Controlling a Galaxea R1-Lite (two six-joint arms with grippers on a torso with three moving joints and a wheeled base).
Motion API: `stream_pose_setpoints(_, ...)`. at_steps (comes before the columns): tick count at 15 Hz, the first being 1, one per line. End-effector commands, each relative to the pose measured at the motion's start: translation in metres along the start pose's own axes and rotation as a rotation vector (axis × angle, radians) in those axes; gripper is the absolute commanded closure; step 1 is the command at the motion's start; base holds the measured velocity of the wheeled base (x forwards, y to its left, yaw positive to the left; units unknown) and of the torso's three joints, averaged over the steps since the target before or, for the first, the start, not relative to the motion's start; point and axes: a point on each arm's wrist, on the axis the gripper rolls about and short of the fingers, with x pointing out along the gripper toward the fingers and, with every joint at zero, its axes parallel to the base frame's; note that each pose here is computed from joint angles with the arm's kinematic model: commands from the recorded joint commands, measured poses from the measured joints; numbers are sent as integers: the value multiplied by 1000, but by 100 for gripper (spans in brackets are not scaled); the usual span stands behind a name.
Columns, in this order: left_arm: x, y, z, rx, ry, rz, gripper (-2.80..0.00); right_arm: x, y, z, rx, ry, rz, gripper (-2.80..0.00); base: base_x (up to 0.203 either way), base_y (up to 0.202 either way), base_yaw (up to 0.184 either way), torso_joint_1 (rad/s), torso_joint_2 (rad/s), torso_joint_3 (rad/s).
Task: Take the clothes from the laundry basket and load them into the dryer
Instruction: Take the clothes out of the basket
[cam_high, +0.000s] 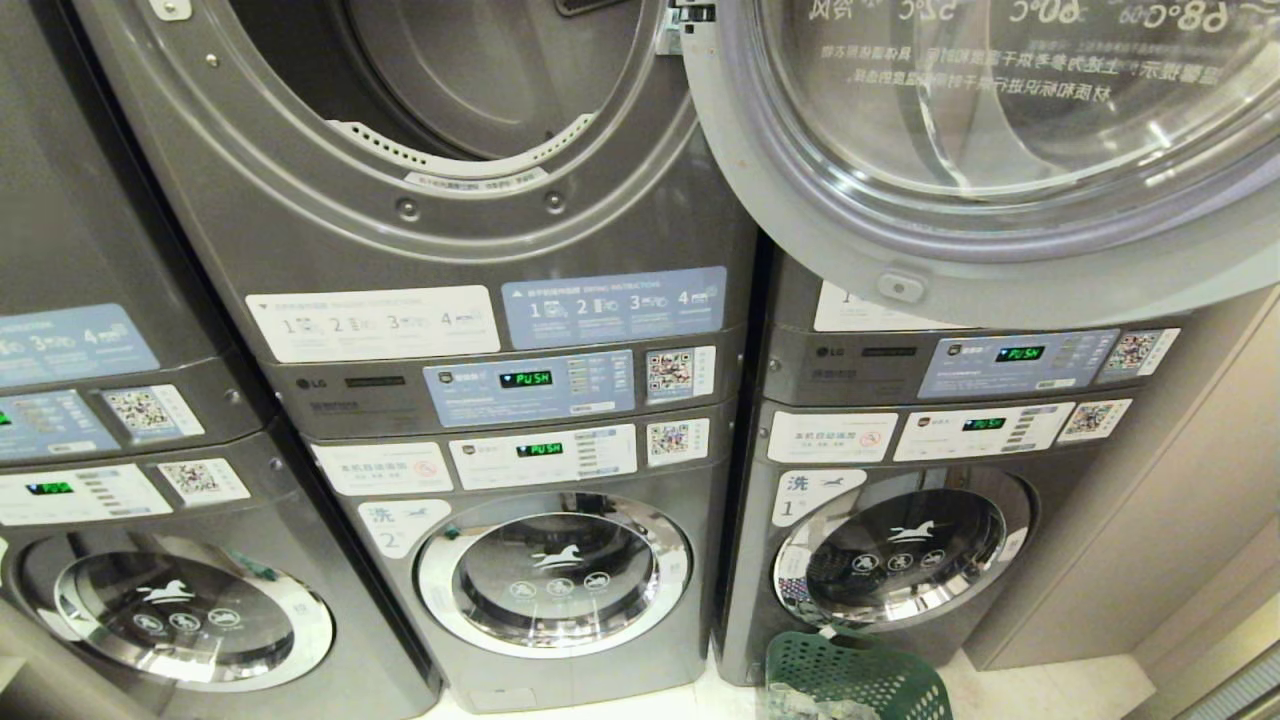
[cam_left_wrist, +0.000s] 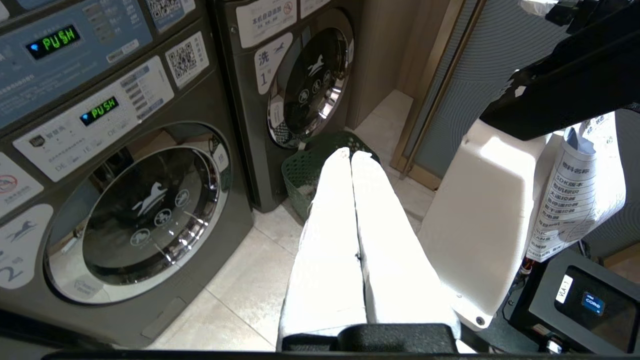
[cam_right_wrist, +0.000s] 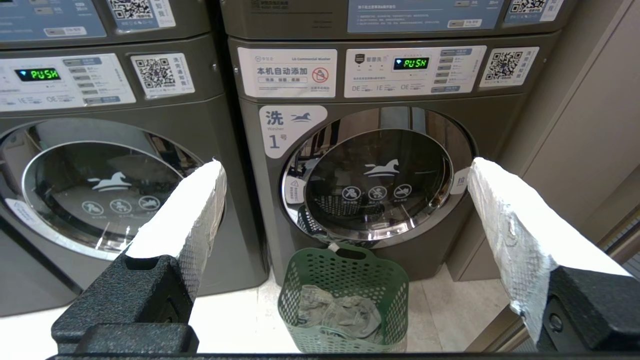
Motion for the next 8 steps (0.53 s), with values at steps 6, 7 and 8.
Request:
stream_pose_setpoints(6, 35, 7, 8, -151, 112, 52, 0, 0, 0, 0, 0, -1, 0, -280, 0, 0, 0, 0, 0, 0)
stream_pose_setpoints(7, 41, 8, 13, -163, 82, 74, 0, 0, 0, 0, 0, -1, 0, -280, 0, 0, 0, 0, 0, 0)
stream_pose_setpoints(8, 44, 9, 14, -176, 77, 100, 0, 0, 0, 0, 0, -1, 0, -280, 0, 0, 0, 0, 0, 0)
